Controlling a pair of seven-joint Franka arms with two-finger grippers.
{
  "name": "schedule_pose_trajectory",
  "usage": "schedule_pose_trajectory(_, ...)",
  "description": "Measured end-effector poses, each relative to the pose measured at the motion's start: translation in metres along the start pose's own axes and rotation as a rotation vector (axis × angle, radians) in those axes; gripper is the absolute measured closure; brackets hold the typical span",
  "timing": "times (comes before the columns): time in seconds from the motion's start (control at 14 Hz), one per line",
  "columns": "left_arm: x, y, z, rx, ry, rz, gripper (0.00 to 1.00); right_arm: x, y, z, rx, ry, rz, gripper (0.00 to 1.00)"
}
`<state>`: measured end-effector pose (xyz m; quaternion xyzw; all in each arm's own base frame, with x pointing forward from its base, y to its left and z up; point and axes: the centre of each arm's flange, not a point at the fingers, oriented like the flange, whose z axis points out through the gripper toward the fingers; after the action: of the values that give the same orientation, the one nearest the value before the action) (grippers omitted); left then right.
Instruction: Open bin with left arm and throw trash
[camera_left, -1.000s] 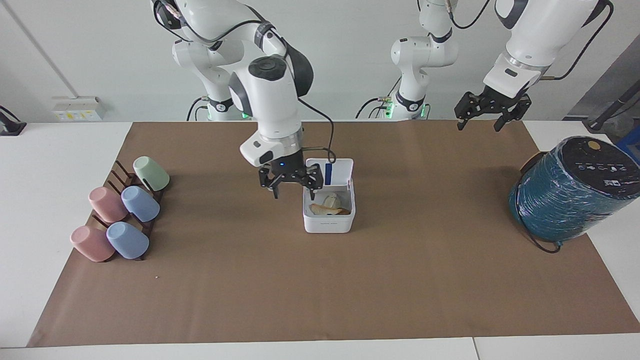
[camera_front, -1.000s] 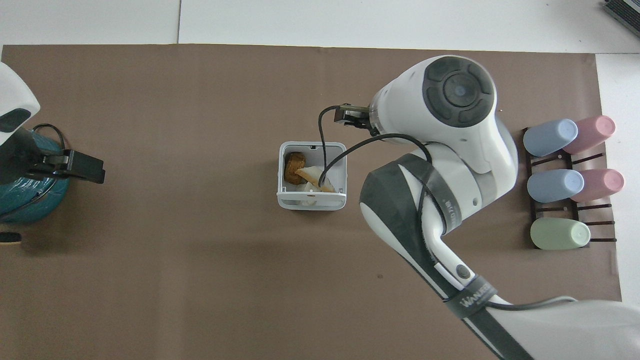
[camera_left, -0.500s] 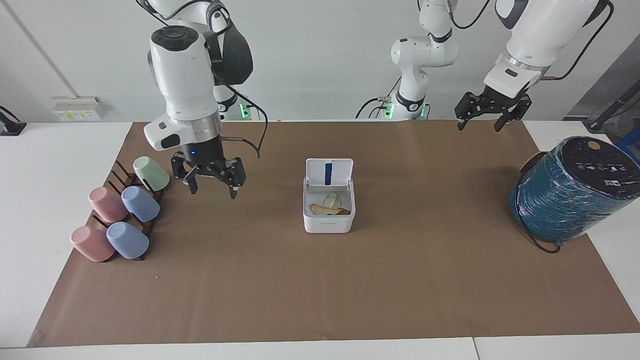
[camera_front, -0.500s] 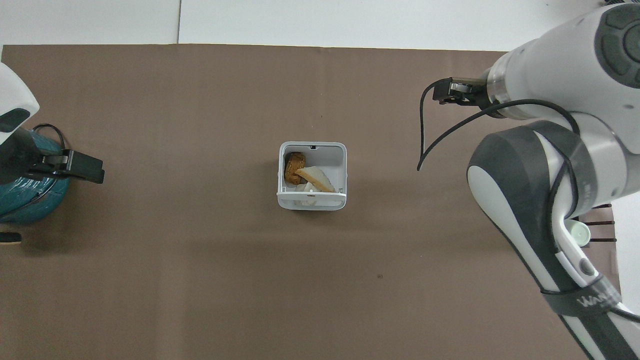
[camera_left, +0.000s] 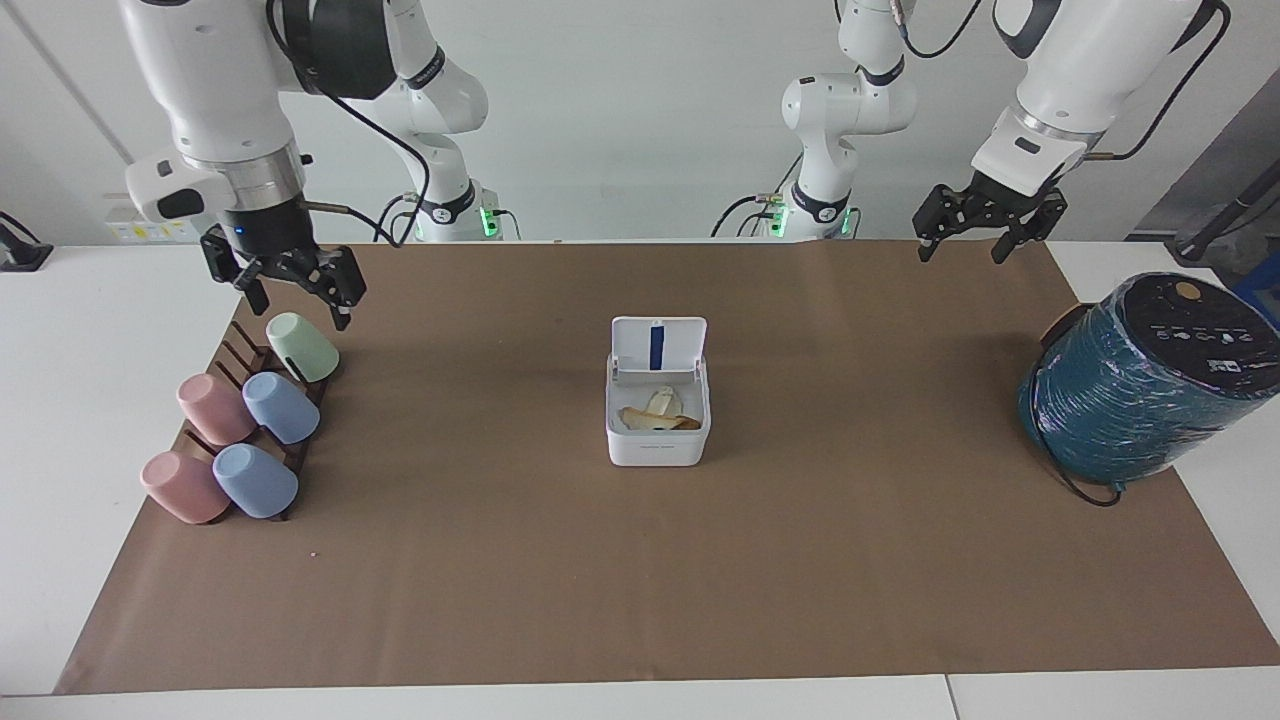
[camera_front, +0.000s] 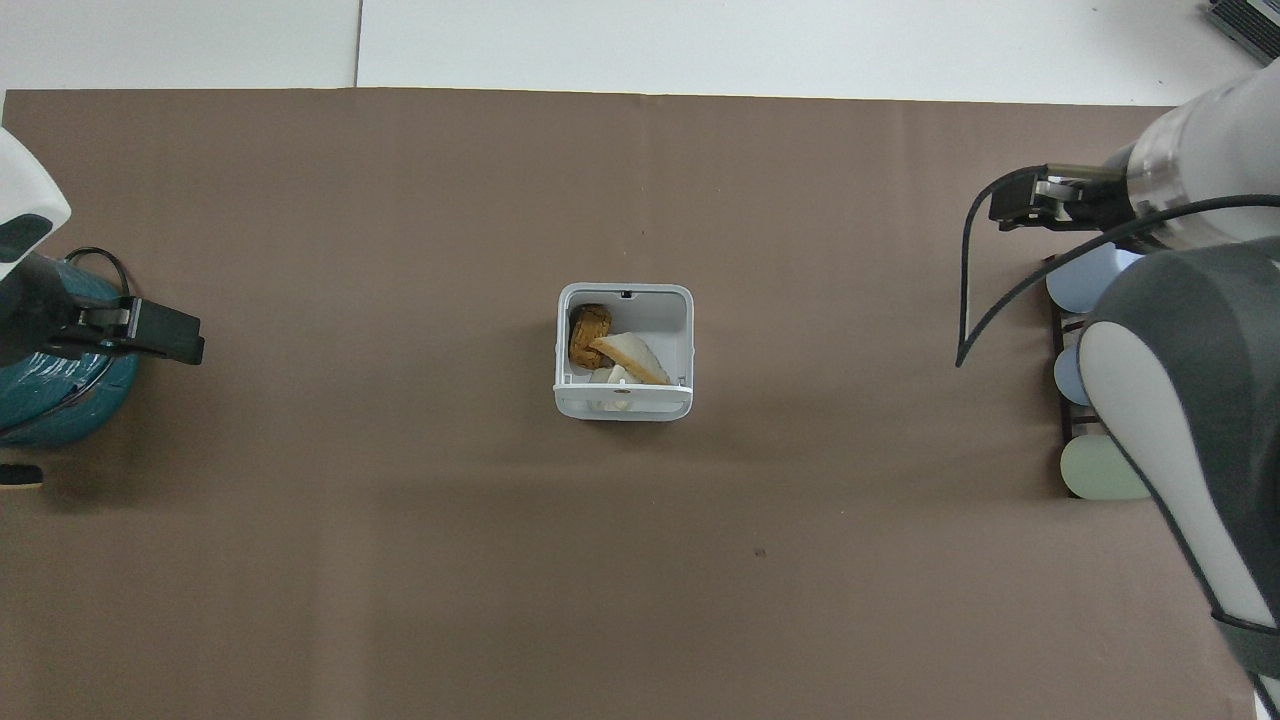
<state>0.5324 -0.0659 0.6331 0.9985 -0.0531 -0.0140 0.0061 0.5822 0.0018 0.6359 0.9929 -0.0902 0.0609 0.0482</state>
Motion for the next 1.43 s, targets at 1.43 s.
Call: schedule_pose_trajectory(1.43,0.002,-0.011,-0.001,0.009,0.014,-0.014,0.0,-0.035,0.036,-0.018,0.074,-0.141,-0.078,0.0)
